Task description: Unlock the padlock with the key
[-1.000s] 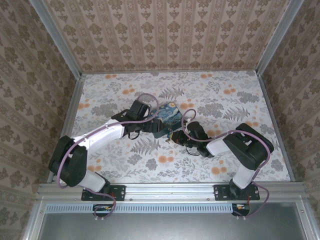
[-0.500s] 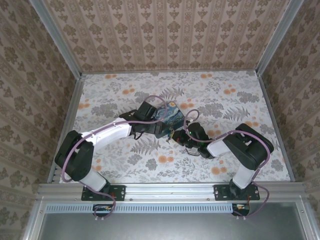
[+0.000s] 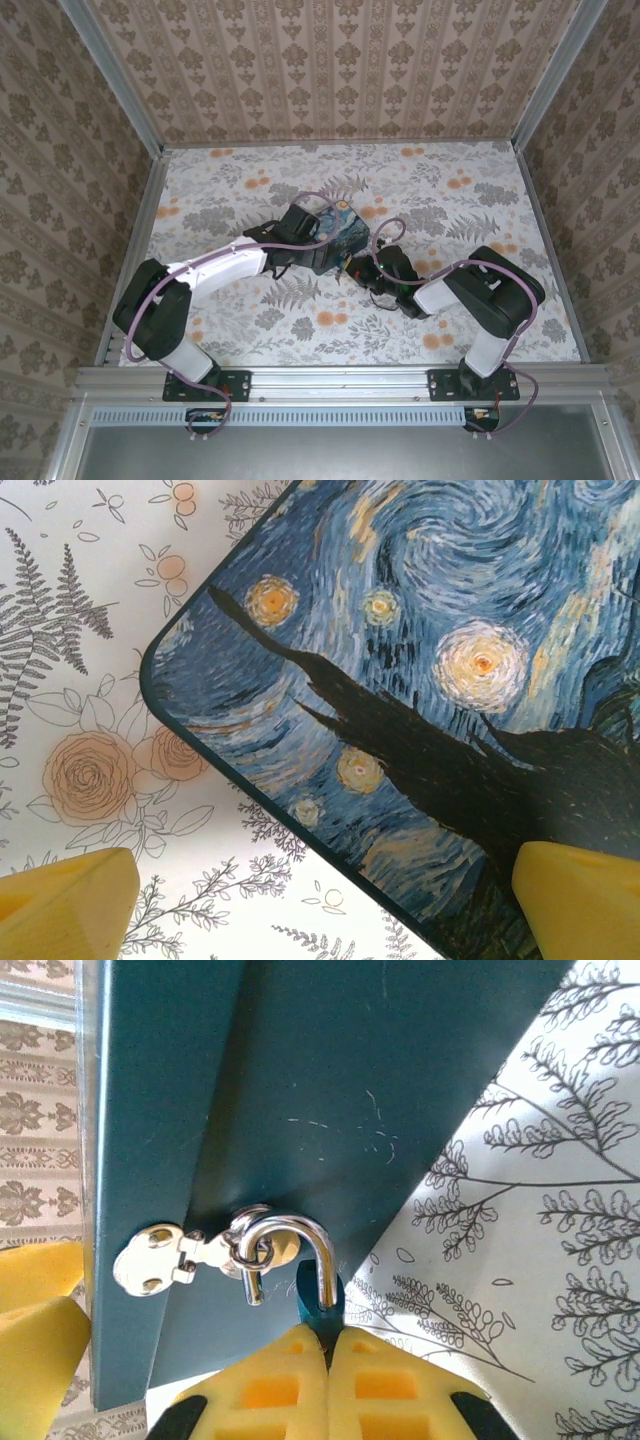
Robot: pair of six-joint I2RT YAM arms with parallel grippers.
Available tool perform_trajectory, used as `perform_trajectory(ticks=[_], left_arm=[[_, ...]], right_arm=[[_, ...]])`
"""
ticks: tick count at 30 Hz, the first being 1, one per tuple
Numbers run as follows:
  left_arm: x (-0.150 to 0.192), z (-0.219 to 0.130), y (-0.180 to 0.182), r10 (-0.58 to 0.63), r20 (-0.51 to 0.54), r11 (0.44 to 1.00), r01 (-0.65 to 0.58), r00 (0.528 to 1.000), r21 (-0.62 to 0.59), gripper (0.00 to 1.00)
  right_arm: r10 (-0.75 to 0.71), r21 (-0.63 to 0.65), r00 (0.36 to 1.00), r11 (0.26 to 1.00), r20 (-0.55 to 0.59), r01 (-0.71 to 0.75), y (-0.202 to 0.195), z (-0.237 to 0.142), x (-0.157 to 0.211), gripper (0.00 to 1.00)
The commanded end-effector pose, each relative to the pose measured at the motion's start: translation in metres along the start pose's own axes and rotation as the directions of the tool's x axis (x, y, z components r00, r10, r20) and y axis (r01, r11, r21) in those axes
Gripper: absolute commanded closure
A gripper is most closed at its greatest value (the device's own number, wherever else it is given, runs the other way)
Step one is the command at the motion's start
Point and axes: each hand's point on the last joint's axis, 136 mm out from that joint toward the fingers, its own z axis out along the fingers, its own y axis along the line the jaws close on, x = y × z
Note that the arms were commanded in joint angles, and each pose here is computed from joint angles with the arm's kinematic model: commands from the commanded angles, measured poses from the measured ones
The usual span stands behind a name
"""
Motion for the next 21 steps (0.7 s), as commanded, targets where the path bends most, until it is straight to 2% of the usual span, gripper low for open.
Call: perform_trajectory(ticks=[1,21], left_arm=[[0.036,0.015,0.012,0.061,-0.124,0.995,-0.07,0.99,-0.065,0.0],[0.051,0.028,0.012,0.067,-0.165,0.994,-0.079,0.984,-0.07,0.0]], right_arm=[[0.045,-0.004,0.996,0.999,0.074,-0.045,-0.004,0.0,-0.014,1.0],[0.077,0.037,0.986,0.996,0.151,-0.084,-0.005,-0.001,-0.054,1.0]])
